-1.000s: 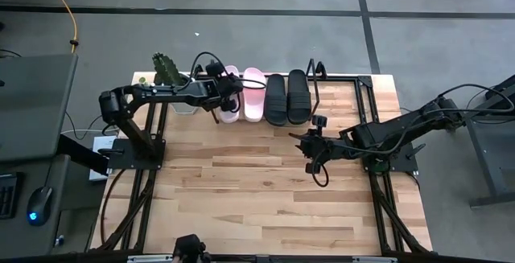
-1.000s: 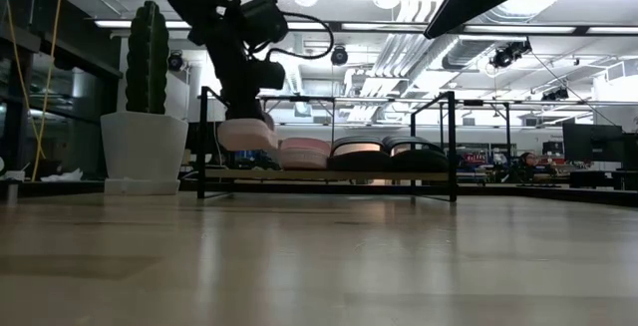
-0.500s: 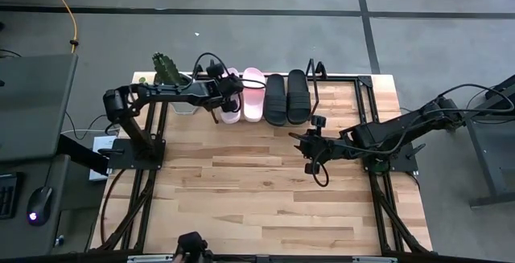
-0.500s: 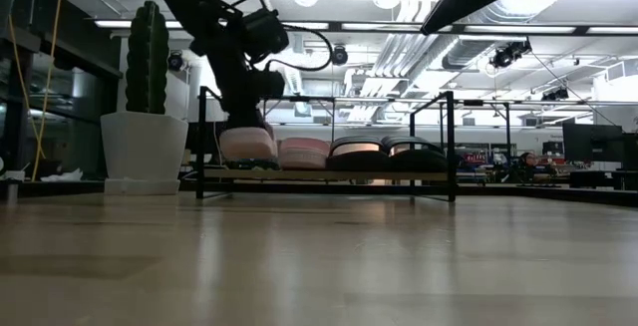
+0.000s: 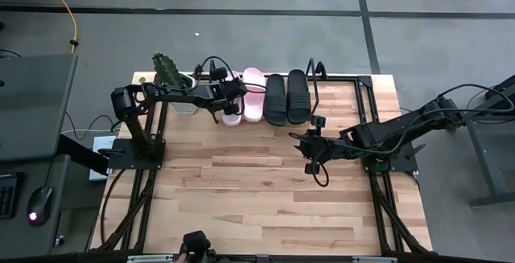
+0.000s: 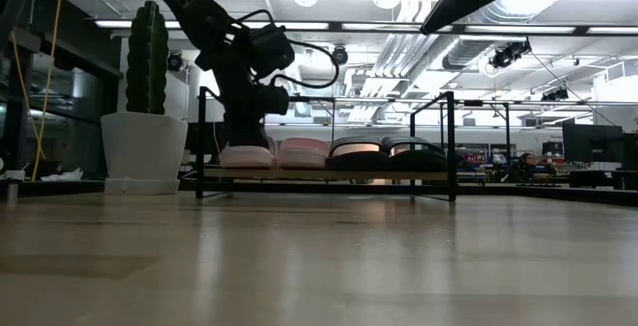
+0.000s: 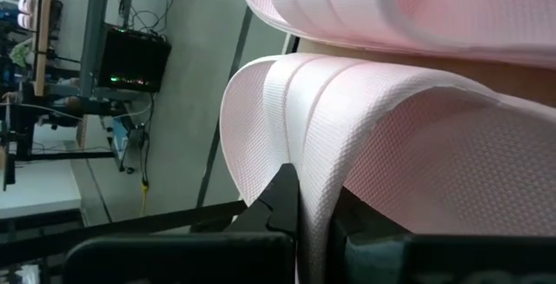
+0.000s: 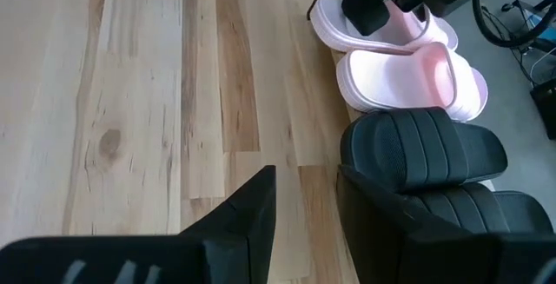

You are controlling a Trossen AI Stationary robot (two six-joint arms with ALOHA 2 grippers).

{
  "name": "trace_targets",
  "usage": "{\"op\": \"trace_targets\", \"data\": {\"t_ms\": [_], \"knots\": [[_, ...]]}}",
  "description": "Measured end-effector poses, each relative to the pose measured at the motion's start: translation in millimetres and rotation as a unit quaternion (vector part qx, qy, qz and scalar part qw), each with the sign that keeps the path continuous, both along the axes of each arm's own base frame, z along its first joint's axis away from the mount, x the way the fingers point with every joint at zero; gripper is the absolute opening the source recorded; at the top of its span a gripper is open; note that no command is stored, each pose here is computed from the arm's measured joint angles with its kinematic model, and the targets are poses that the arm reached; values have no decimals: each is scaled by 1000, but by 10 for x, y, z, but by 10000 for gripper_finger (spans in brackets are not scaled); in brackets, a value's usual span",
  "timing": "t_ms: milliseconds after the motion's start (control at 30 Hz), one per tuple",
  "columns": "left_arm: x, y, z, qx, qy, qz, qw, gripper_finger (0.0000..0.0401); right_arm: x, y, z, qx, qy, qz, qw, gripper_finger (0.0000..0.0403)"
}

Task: Pick and place slides into the shelf
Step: Put the pink slides on the shelf, then return to Home Position

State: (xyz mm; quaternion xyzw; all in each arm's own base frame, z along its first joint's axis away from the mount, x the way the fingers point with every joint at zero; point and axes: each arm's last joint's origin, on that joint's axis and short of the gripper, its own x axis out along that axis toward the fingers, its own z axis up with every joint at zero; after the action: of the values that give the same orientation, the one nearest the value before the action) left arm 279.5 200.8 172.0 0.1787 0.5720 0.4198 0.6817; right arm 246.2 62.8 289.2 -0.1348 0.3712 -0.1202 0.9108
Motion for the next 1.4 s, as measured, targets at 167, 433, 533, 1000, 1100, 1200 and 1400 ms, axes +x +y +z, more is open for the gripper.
{"op": "trace_targets", "data": {"t_ms": [167,433,533,1000,1100,1200,1400], "knots": [[-1,0,-1,0,0,0,1000,1,0,0,0,0,0,0,1000,114],[-7,1,-9,-4,2,1,1000,47,0,0,0,0,0,0,1000,114],[-9,2,-9,0,4,6,1000,83,0,-1,0,0,0,0,1000,114],[68,-140,-9,16,27,-9,999,172,0,0,0,0,0,0,1000,114],[96,-188,-7,21,34,-17,999,174,0,-1,0,0,0,0,1000,114],[102,-213,10,21,34,-21,999,172,0,-1,0,0,0,0,1000,114],[101,-306,106,22,24,-28,999,171,0,0,0,0,0,0,1000,114]]}}
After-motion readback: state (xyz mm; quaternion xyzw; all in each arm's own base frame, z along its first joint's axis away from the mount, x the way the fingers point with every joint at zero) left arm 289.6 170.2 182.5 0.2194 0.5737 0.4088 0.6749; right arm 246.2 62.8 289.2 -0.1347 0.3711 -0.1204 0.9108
